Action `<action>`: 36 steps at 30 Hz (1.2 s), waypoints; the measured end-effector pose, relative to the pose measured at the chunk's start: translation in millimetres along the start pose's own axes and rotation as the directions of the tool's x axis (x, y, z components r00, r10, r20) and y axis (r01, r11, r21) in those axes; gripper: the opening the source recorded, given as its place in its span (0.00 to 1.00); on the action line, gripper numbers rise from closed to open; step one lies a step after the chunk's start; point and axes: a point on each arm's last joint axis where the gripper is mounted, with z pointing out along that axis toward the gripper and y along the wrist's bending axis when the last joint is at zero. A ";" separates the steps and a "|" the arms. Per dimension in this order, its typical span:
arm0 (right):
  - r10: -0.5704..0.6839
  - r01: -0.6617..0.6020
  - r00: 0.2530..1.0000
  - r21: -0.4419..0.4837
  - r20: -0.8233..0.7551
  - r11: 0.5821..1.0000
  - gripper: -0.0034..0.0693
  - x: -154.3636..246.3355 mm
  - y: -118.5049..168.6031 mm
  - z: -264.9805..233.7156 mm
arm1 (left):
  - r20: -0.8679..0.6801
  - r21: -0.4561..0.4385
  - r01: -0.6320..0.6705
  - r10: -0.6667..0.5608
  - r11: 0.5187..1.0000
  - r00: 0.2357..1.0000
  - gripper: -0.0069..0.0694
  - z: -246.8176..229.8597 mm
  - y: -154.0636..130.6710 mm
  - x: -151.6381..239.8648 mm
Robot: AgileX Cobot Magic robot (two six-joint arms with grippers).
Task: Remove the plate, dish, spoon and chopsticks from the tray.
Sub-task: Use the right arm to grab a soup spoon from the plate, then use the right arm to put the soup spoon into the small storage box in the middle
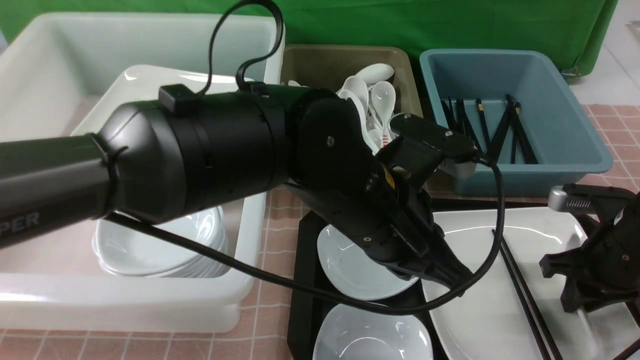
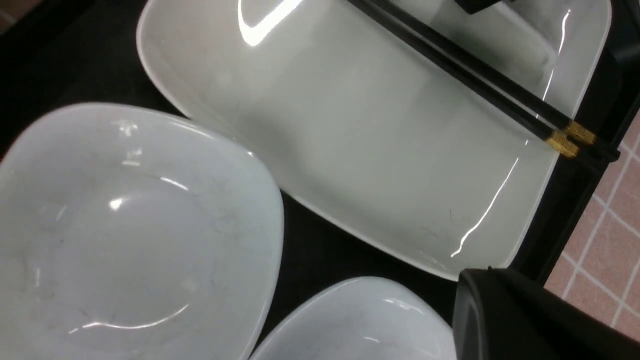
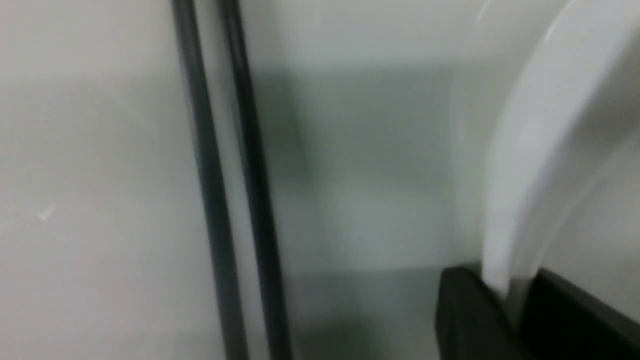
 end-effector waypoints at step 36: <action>-0.300 0.433 0.849 -0.247 0.435 0.867 0.73 -158.5 188.4 -141.9 | 0.193 -0.187 0.258 -0.222 0.948 0.956 0.08 -128.6 114.0 5.1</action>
